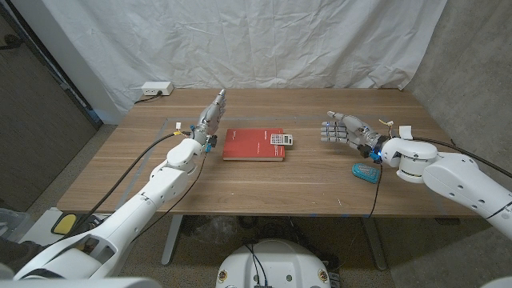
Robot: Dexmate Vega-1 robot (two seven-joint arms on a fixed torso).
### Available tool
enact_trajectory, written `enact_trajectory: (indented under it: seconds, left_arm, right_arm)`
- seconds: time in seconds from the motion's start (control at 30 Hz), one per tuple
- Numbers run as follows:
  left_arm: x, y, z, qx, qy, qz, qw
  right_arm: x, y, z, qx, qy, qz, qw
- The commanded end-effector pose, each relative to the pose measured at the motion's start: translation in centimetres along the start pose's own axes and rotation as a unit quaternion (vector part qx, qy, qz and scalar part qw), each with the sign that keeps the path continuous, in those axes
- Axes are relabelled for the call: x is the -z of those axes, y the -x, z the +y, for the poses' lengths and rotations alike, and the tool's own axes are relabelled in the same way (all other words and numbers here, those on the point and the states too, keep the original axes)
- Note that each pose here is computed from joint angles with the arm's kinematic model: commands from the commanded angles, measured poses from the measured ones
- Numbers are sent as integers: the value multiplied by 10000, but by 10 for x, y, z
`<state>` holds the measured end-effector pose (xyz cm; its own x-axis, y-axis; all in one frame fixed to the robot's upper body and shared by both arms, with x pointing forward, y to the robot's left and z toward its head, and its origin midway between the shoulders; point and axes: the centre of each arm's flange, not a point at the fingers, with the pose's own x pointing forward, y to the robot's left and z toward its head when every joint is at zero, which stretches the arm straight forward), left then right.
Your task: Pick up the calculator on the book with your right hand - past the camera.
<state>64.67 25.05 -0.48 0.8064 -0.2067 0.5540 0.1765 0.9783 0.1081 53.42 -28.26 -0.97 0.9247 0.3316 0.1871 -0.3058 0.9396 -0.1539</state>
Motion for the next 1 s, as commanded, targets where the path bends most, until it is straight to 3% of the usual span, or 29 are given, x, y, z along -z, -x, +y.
enact_trajectory:
  seconds: [0.03, 0.47, 0.67, 0.83, 1.0]
  left_arm:
    - [-2, -2, -3, 69, -56, 21, 10000]
    - [-7, -11, -6, 161, -35, -54, 9999]
    - [-8, -15, -10, 356, 365, -88, 9987]
    - [-23, -18, -12, 331, 92, -60, 9994]
    - [-29, -20, -17, 338, 71, -106, 9993]
  right_arm:
    - [-1, -4, 1, -167, -20, 285, 9995]
    - [4, -7, -1, -234, 79, 603, 9979]
    - [7, -6, -3, -358, 267, 769, 9960]
    - [11, -2, -5, -425, 408, 877, 9944]
    - [12, -3, -6, -473, 514, 987, 9927]
